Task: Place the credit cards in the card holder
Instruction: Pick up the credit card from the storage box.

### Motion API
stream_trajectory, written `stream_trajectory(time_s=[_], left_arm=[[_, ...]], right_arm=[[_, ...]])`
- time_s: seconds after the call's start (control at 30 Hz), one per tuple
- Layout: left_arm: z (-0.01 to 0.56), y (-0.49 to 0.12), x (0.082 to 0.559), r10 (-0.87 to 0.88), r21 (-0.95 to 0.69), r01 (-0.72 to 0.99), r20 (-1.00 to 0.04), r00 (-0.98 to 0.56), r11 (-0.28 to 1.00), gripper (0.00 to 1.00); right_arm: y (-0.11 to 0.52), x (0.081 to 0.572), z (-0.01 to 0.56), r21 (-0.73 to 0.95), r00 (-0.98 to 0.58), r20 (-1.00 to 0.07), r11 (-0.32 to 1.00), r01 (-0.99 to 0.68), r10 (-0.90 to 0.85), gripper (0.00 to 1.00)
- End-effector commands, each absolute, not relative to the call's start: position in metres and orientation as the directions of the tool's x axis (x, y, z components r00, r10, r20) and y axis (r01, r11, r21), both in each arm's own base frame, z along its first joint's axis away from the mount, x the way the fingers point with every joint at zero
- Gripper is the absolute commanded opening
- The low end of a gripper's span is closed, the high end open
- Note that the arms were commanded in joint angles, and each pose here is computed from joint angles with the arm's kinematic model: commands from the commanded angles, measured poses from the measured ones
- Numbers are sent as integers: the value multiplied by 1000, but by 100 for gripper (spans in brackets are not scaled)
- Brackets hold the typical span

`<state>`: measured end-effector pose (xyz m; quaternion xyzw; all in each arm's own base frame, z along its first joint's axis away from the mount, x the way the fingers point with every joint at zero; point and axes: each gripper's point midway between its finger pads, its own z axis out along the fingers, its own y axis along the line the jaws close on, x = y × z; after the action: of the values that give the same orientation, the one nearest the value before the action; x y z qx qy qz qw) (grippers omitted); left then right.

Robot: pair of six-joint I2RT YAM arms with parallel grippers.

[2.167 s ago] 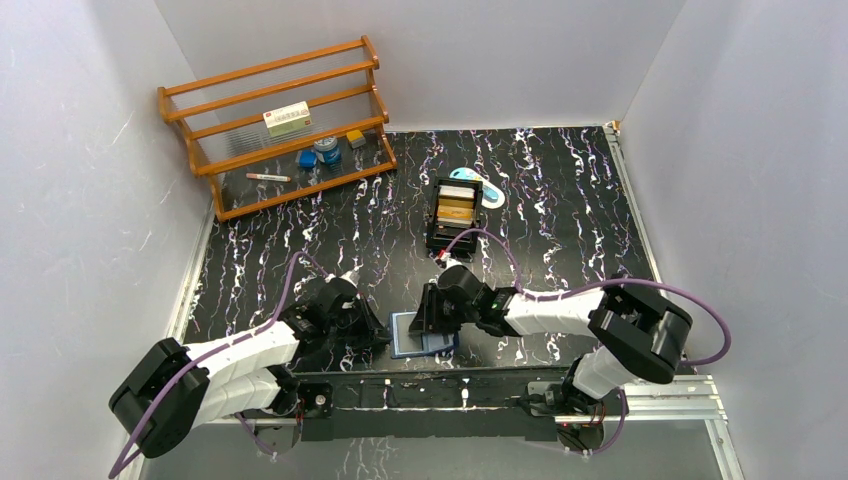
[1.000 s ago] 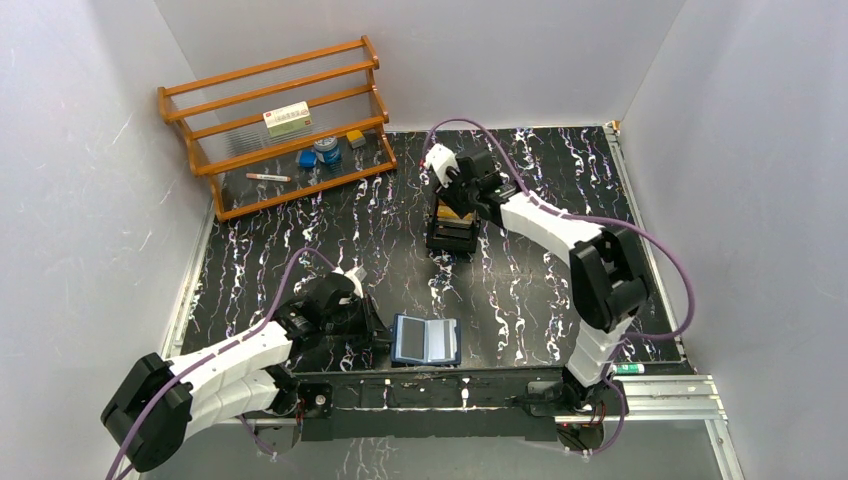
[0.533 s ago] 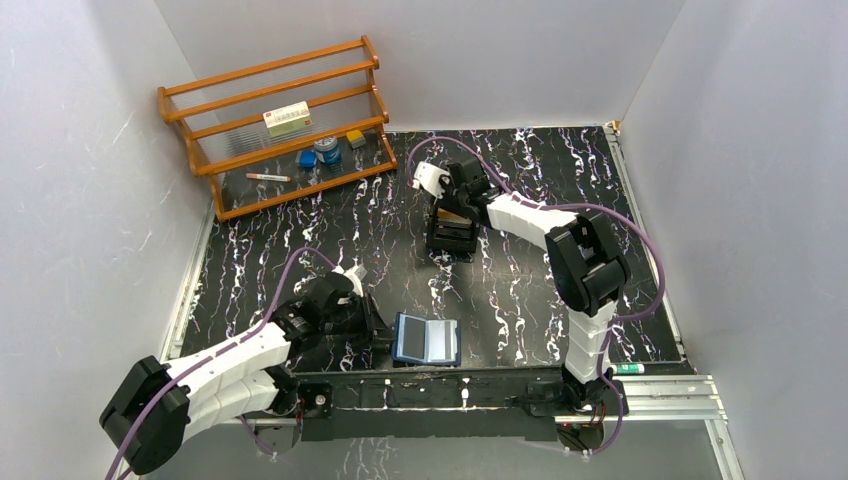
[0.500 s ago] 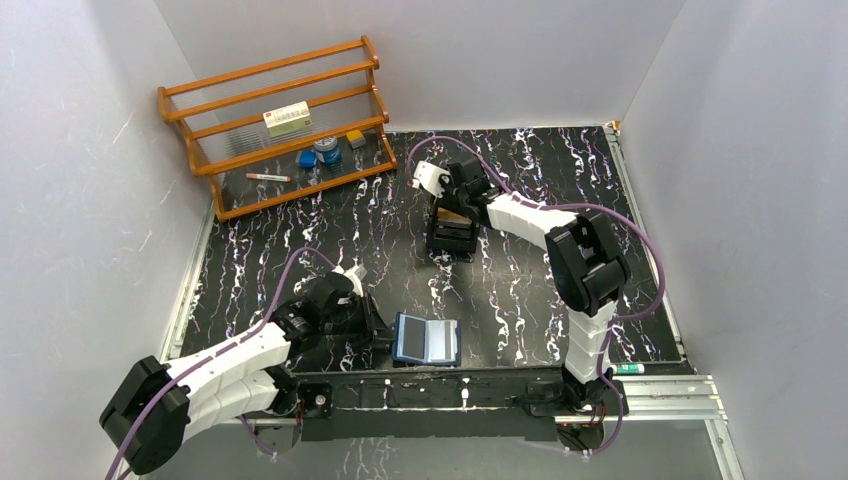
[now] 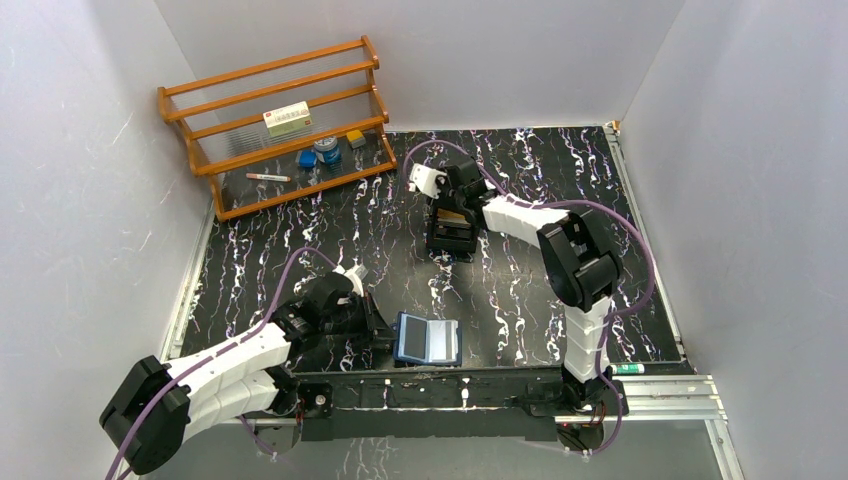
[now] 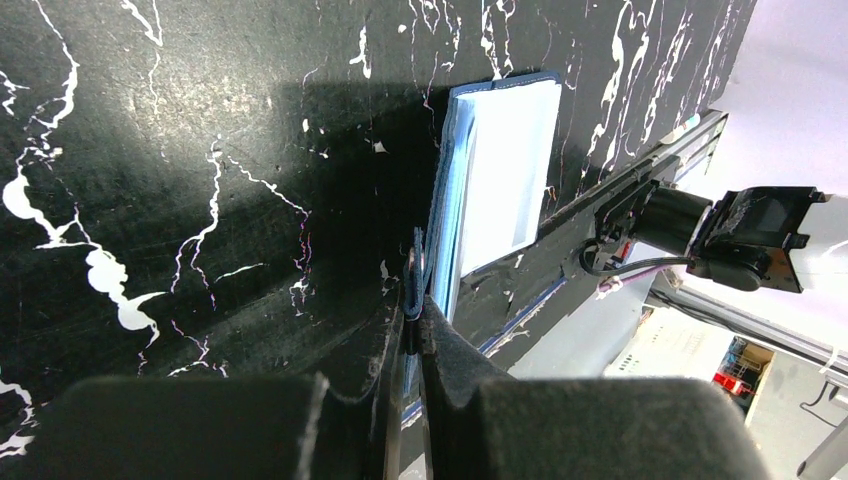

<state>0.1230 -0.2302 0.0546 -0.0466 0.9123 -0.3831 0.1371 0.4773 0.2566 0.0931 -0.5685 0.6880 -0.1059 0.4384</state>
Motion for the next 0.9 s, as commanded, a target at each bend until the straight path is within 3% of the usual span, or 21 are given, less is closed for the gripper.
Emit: stream_trajectory(time_s=[0.0,0.4,0.87], left_arm=[[57,-231,119,-186,-730,23,-205,-961,683,7],[56,-231,119,-183,-726,25,-206,-961,687,7],[57,-230,119,-190,-730,24,-210,-959,683,7]], right_arm=[[269,477,91,-646,78,-499,311,-697,-863,52],[260,485,76,-680,55,-454,305,-666,-889,50],[258,490,77,-708,64,-422,284,-646,-904,37]])
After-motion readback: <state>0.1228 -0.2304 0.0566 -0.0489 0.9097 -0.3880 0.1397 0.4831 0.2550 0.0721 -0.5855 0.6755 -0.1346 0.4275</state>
